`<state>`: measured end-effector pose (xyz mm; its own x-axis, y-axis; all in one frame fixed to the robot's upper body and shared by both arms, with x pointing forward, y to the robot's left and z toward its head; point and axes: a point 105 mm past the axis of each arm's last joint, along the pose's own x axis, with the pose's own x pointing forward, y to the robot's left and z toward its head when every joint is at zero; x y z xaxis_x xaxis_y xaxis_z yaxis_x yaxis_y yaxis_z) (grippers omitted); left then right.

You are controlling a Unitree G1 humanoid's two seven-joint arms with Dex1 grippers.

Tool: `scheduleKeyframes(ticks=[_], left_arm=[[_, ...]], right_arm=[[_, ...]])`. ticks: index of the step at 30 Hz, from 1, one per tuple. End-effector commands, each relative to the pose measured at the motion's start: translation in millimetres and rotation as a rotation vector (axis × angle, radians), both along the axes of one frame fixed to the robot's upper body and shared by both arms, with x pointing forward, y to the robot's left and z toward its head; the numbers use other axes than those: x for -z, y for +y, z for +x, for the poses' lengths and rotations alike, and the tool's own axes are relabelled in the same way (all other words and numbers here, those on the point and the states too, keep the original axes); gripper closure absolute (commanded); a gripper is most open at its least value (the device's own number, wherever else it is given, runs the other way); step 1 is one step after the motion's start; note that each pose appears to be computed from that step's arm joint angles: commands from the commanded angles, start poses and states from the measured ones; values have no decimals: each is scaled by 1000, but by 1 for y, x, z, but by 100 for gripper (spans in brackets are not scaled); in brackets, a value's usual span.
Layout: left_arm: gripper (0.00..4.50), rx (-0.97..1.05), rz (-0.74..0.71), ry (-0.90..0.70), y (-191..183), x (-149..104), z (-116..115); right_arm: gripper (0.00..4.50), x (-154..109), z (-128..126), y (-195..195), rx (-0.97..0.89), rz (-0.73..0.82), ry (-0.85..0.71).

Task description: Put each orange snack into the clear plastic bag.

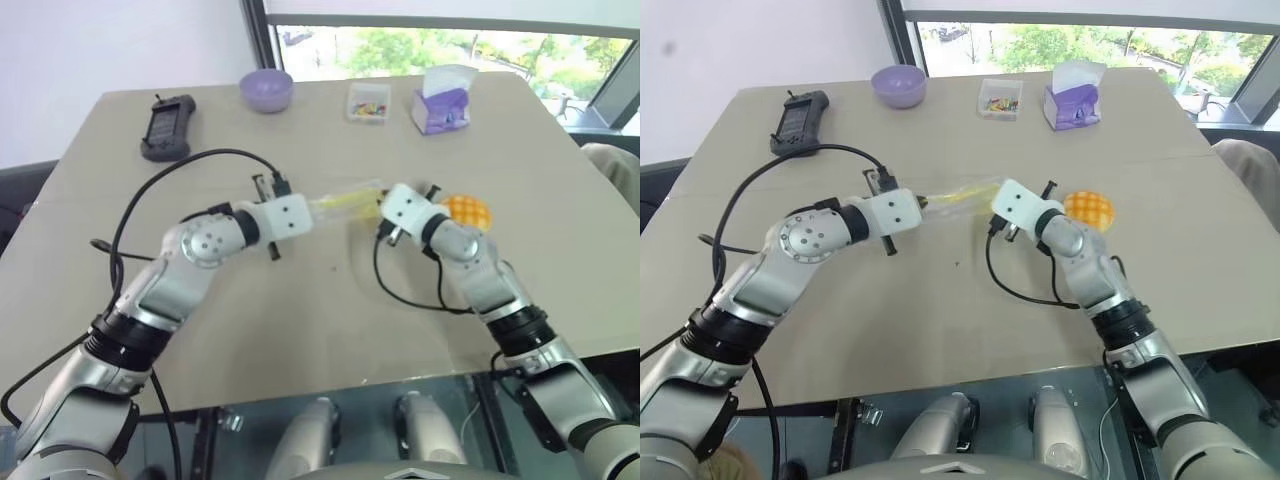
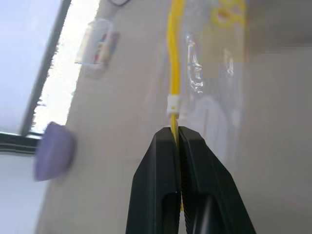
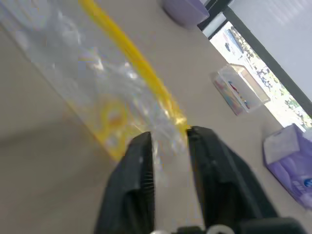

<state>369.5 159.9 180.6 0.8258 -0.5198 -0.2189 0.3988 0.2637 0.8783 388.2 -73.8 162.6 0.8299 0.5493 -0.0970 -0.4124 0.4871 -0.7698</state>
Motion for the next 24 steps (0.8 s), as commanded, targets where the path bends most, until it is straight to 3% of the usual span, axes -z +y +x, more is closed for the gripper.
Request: scheduleKeyframes(ticks=[1,6,10,14,24], left_arm=[[450,38,-66,-75,-4,-15,-1],[450,68,-128,-57,-6,-7,-5],[450,110,-157,-67,-13,-10,-9],[450,162,-162,-77,-23,-13,-16],[450,212,-170,-47,-34,-5,-31]], right_arm=[[191,-14,-15,0,-59,67,-13],[191,-11,-33,-9,-110,120,57],[293,-21,-41,-1,-155,249,107],[446,-34,-45,25,-218,299,95],[446,-43,-44,49,-292,190,6]])
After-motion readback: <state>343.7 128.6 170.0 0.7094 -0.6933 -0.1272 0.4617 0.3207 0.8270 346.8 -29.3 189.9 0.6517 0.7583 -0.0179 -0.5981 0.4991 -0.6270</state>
